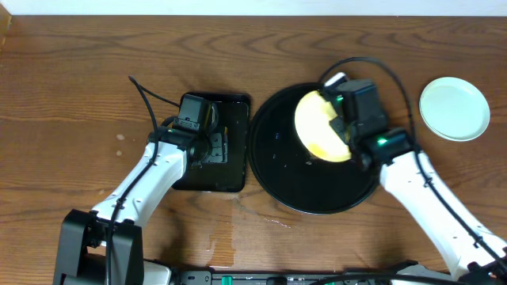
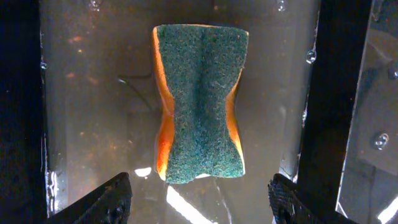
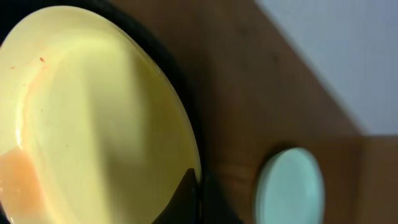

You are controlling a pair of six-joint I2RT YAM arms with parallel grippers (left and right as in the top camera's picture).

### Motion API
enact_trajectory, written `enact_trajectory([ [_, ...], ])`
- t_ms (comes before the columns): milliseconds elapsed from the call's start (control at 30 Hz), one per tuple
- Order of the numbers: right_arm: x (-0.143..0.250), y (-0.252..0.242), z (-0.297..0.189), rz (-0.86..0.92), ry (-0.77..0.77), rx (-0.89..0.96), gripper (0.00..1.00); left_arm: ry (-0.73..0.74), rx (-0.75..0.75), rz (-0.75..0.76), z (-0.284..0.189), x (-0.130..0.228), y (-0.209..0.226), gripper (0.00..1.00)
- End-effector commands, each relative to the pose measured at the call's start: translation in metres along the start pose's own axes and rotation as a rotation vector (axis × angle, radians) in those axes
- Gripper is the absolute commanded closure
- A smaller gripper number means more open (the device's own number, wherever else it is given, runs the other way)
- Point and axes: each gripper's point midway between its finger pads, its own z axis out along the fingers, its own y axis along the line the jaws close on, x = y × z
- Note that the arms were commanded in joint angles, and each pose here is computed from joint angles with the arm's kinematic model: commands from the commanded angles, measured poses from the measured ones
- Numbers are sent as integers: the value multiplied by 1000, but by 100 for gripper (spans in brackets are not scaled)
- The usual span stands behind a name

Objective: Clean dirty plates on tray and stack at the side
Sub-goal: 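Carry the yellow plate right and set it on the green plates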

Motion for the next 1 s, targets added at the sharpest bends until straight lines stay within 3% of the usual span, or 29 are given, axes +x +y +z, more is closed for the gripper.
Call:
enact_trajectory([
  [0,-13,-13,-18,-69,-10,157,99,1,0,-1,0,0,1,28],
  [467,-51,-4,-55,-199,-95,345,99,1,0,-1,0,0,1,28],
  [967,-61,-14,-59,-130,-131,391,99,1,1,-1,0,0,1,28],
])
